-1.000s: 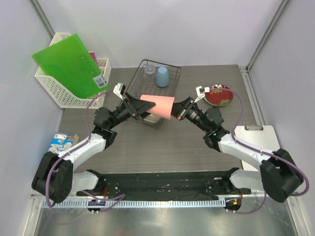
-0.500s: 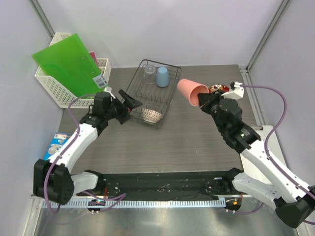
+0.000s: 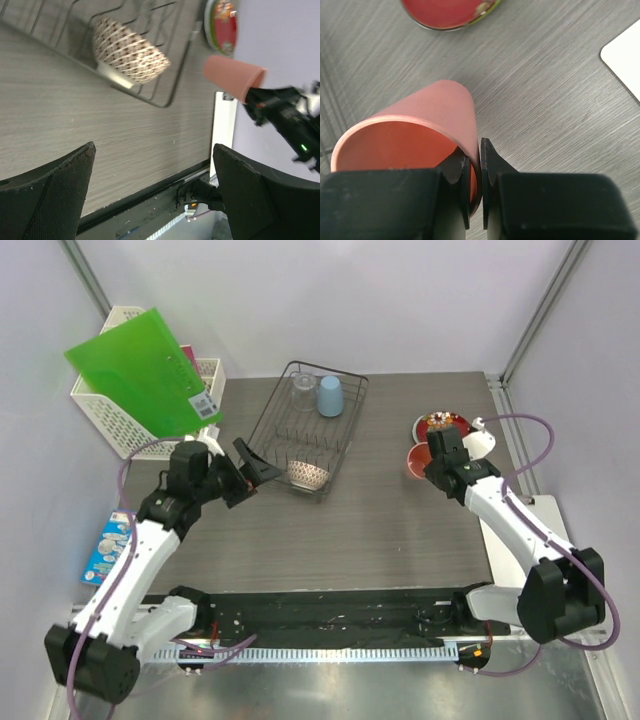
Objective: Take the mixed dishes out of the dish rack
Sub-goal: Place the cup at the center of the board.
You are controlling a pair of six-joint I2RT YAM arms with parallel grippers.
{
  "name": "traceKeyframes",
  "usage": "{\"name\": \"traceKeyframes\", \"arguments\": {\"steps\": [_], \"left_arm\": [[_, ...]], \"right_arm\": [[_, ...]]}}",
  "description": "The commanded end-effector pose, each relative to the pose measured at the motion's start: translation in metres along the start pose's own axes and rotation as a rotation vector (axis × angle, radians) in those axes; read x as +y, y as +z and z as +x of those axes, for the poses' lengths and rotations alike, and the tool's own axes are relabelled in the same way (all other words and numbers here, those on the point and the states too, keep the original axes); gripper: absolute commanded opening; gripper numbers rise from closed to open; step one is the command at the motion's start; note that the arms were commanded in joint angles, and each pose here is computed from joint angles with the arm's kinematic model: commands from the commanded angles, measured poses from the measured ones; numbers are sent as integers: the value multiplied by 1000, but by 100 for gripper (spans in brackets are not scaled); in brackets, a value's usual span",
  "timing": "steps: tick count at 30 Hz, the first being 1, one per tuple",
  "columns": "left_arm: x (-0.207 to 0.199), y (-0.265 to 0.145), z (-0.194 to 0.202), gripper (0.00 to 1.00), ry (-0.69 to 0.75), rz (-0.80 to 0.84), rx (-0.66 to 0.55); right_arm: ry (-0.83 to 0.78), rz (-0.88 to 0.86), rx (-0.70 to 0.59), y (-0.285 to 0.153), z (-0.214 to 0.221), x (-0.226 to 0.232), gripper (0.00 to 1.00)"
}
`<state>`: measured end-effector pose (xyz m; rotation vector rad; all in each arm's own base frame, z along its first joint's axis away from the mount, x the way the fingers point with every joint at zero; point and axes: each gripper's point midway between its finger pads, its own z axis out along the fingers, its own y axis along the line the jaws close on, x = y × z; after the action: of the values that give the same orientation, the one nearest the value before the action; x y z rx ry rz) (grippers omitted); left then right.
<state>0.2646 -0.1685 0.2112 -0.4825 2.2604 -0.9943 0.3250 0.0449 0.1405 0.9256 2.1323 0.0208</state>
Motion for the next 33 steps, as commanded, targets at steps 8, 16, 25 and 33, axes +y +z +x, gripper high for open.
{"name": "traceKeyframes", "arguments": {"steps": [8, 16, 25, 33], "left_arm": [[-7, -21, 2, 99, 94, 51, -42], [-3, -18, 2, 99, 84, 30, -42], [0, -16, 5, 98, 55, 24, -32], [0, -20, 18, 97, 30, 53, 1]], "right_arm": [[18, 111, 144, 57, 27, -6, 1], [2, 115, 175, 69, 22, 8, 1], [-224, 183, -58, 4, -84, 7, 1], [-379, 269, 77, 8, -79, -5, 7]]}}
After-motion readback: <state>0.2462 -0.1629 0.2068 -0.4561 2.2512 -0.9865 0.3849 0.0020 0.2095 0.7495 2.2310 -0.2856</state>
